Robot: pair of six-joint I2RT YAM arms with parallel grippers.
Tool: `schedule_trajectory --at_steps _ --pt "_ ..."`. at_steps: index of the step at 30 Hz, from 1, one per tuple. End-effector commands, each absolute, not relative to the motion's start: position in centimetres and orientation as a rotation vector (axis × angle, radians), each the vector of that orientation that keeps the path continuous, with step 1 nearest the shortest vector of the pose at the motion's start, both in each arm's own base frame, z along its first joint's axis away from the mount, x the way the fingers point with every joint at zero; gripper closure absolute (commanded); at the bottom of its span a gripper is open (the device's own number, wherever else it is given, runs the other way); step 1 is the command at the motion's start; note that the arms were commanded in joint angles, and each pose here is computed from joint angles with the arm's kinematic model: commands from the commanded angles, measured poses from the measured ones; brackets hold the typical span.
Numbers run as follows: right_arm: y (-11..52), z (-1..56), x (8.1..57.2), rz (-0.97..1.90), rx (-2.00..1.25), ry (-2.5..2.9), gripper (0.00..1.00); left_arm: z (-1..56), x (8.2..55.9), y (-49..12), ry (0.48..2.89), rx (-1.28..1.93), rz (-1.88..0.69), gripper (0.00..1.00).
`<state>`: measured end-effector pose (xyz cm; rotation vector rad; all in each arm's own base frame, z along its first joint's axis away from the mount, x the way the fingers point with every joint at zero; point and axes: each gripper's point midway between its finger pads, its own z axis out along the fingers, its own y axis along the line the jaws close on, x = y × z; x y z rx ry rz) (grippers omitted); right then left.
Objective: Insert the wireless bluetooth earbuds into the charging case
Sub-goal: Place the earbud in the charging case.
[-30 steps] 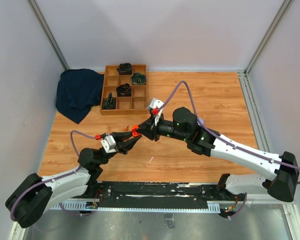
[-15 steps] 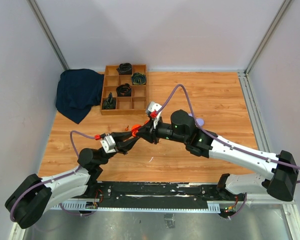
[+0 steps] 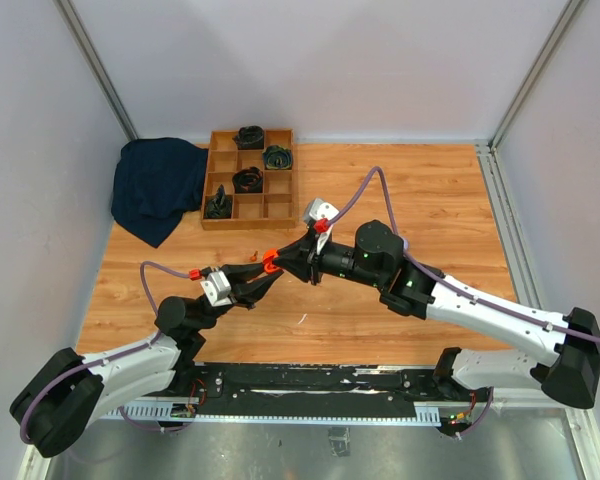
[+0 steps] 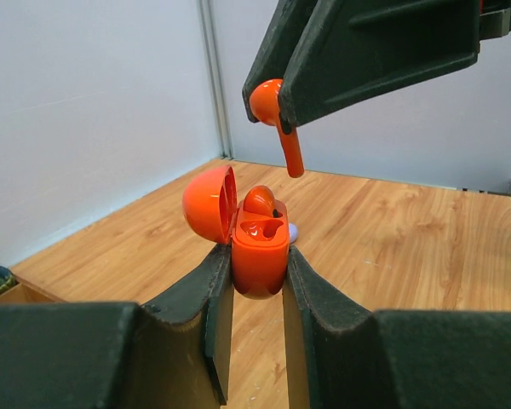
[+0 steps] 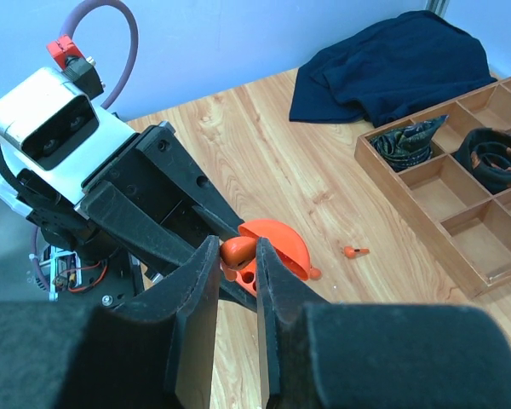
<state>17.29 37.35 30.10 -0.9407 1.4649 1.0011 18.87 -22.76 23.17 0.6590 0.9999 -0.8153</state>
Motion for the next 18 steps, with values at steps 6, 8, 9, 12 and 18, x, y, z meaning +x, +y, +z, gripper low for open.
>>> schedule_trajectory --at_steps 6,8,9,12,18 --pt "37.9 29.9 17.5 1.002 -0.914 1.455 0.86 18.7 17.2 -21.9 1.070 0.695 -0.827 1.00" --pt "38.0 29.5 17.5 1.000 -0.918 1.462 0.85 18.8 17.2 -21.9 1.069 0.694 -0.829 1.00" --pt "38.1 29.4 17.6 0.999 -0.919 1.466 0.85 18.8 17.1 -21.9 1.067 0.695 -0.829 1.00" --pt "38.2 29.0 17.6 0.997 -0.925 1.475 0.85 18.8 17.1 -21.9 1.068 0.694 -0.830 1.00" --pt "38.1 28.0 17.9 0.974 -0.930 1.493 0.86 18.8 17.2 -21.8 1.069 0.690 -0.827 1.00"
